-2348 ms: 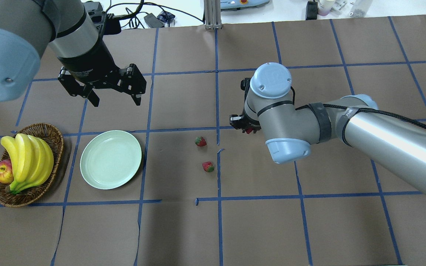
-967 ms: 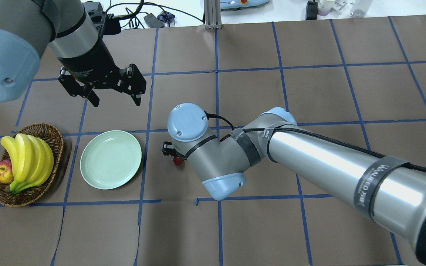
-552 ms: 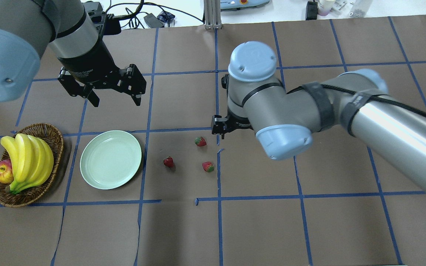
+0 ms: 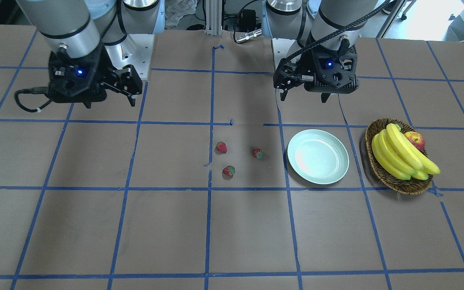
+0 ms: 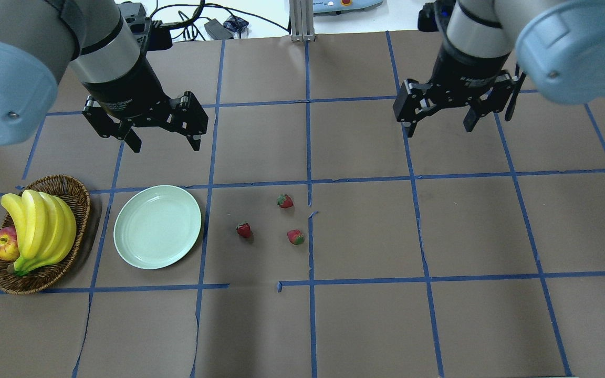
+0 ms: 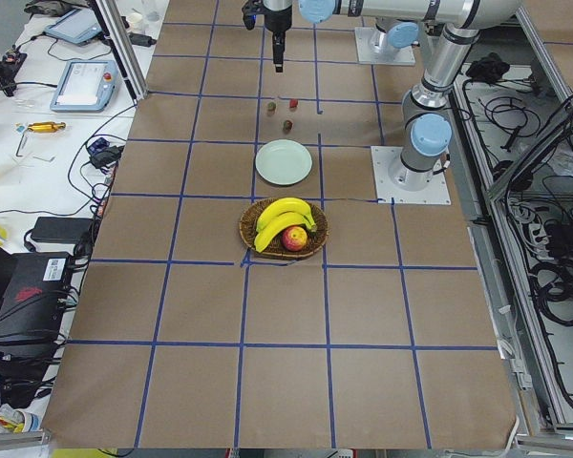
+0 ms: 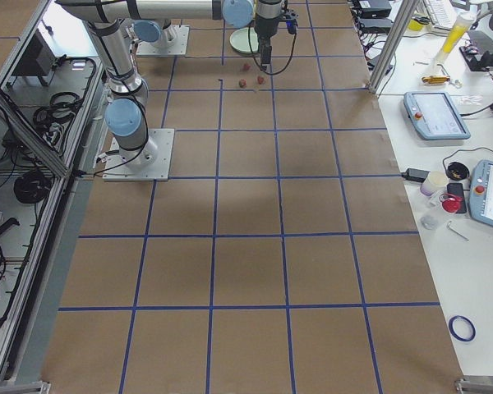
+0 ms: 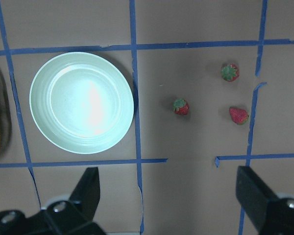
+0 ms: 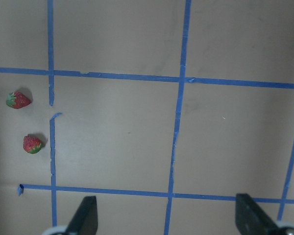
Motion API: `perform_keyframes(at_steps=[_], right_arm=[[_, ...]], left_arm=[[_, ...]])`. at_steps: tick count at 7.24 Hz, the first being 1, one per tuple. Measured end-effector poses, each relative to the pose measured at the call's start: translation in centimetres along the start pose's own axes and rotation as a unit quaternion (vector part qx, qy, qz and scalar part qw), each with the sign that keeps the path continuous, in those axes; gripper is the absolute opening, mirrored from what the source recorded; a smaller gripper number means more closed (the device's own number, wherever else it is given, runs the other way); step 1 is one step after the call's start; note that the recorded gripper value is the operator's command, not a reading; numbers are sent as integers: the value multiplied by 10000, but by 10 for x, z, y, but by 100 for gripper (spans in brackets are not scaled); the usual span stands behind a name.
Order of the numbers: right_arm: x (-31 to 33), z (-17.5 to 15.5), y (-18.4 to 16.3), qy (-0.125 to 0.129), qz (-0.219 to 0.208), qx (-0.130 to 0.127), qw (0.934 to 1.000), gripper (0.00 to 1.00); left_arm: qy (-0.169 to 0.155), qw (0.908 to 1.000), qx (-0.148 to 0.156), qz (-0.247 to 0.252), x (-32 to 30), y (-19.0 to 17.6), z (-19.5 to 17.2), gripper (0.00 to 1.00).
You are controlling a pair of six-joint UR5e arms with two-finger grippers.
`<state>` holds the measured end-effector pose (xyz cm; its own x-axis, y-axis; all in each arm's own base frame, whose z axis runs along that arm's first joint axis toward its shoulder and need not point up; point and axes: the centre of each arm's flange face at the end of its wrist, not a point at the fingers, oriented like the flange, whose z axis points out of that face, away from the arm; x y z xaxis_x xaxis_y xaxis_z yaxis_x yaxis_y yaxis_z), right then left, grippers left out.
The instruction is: Collect all strawberries into plate
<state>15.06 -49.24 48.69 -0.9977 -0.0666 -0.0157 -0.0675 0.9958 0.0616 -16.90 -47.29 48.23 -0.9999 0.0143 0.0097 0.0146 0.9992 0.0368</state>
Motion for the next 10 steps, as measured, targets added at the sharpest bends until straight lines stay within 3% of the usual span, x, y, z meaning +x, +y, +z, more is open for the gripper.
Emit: perform_keyframes(at_steps=[2,4,7,8,10], right_arm=[[17,-18,1,-36,27,-45,10000,100],[19,-27,-7,35,127,407,9991,100],[21,-24,-10,136,189,580,9980,100],[21,-24,-10,156,197,583,9980,100],[21,-24,-10,153,200,580,9980,100]], left_arm=[[-2,10000,0,3,0,0,0,100],[-2,10000,-8,0,0,-1,1,100],[-6,9999,-103,28,3,-2,12,100],[-20,9998,-195,62,11,-5,38,100],[-28,9999,-87,-100,33,-7,138,98]])
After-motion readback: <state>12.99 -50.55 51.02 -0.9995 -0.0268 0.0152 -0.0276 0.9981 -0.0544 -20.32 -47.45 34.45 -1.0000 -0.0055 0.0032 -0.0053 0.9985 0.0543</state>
